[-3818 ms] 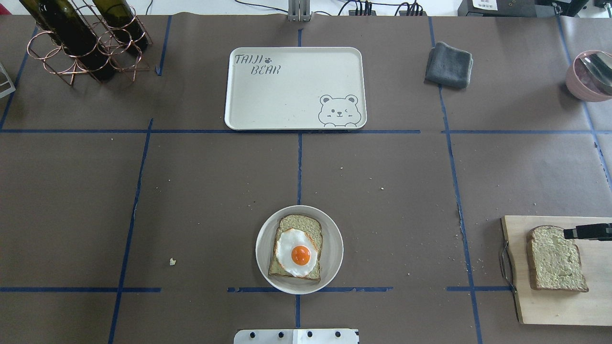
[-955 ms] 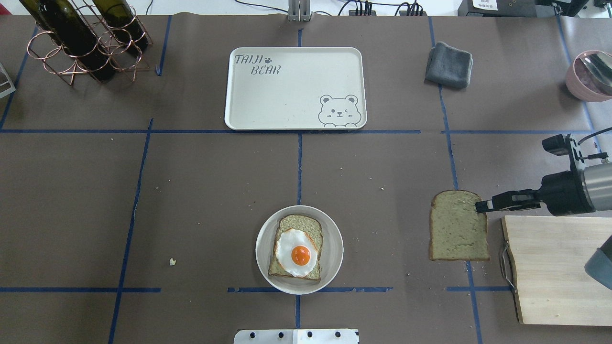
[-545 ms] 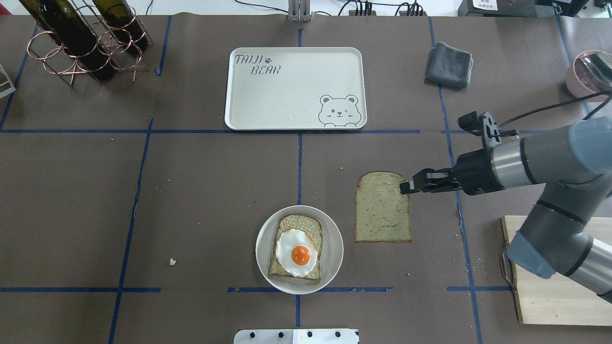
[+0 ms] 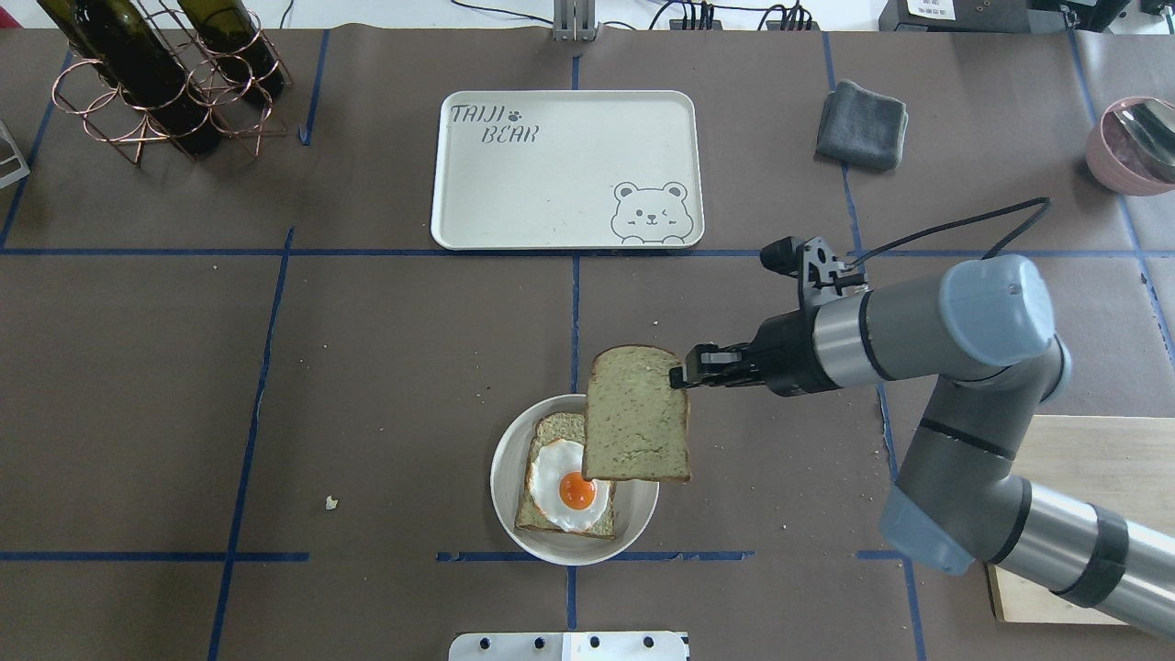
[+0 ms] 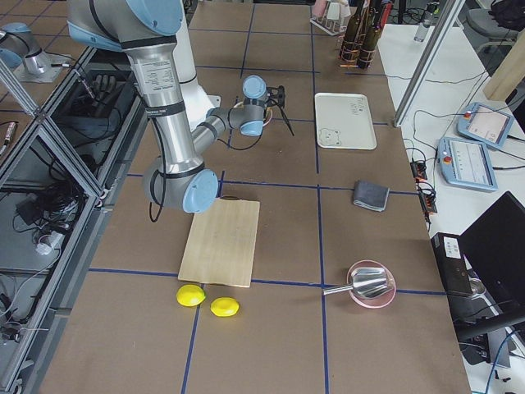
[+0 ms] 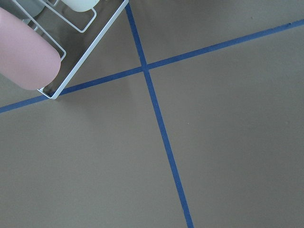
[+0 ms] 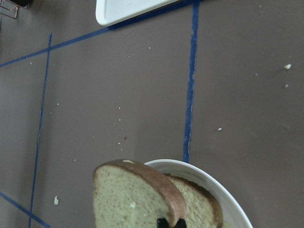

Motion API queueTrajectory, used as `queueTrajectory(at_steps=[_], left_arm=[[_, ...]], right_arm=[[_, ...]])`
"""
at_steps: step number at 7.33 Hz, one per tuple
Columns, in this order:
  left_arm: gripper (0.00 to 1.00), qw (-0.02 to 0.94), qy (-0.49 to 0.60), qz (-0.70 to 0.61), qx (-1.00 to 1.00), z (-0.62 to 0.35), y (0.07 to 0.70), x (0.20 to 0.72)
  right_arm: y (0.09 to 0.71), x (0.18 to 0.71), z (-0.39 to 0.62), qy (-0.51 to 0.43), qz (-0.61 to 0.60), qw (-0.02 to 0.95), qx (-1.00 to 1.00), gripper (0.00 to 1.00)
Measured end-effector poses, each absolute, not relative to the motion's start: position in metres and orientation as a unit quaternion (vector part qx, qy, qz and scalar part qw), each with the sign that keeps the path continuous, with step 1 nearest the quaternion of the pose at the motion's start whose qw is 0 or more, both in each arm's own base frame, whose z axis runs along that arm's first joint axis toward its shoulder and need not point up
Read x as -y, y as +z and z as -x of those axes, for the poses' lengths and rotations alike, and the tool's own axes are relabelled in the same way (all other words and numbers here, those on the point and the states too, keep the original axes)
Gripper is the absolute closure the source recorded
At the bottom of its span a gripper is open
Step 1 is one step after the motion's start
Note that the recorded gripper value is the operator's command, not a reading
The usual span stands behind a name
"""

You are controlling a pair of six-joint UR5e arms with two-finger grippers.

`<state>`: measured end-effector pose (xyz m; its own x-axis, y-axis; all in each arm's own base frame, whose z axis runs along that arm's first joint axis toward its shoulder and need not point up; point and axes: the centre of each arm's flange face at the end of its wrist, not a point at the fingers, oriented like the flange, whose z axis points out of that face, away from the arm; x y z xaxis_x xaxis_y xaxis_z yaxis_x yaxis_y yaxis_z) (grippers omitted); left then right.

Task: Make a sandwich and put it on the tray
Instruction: 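Lift the bread slice with the right gripper and carry it over the plate, then lower the bread onto the egg toast and open the right gripper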

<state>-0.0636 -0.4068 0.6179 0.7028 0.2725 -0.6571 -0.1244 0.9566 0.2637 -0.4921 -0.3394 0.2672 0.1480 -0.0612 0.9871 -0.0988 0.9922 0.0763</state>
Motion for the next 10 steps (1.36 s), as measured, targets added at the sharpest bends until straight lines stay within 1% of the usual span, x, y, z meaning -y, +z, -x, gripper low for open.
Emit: queueTrajectory(at_steps=[2, 4, 5, 6, 7, 9, 10], left_arm=[[0.00, 0.917, 0.108, -0.100, -0.370, 0.064, 0.618, 0.407], [0.00, 0.917, 0.108, -0.100, -0.370, 0.064, 0.618, 0.407], [0.00, 0.917, 0.108, -0.100, -0.370, 0.064, 0.618, 0.407], [0.00, 0.917, 0.108, -0.101, -0.370, 0.064, 0.618, 0.407], [0.00, 0.917, 0.108, -0.101, -0.370, 0.064, 0.617, 0.407], [0.00, 0.917, 0.109, -0.102, -0.370, 0.064, 0.616, 0.407], [0.00, 0.917, 0.109, -0.104, -0.370, 0.064, 0.614, 0.408]], right_arm=[[0.270, 0.323, 0.518, 0.022, -0.063, 0.764, 0.642, 1.00], [0.283, 0.322, 0.529, 0.030, -0.066, 0.773, 0.630, 1.00], [0.288, 0.322, 0.530, 0.031, -0.066, 0.775, 0.627, 0.96], [0.290, 0.322, 0.530, 0.033, -0.067, 0.777, 0.625, 0.11], [0.290, 0.322, 0.530, 0.035, -0.070, 0.777, 0.625, 0.00], [0.289, 0.326, 0.528, 0.042, -0.079, 0.776, 0.624, 0.00], [0.289, 0.337, 0.521, 0.047, -0.080, 0.780, 0.619, 0.00]])
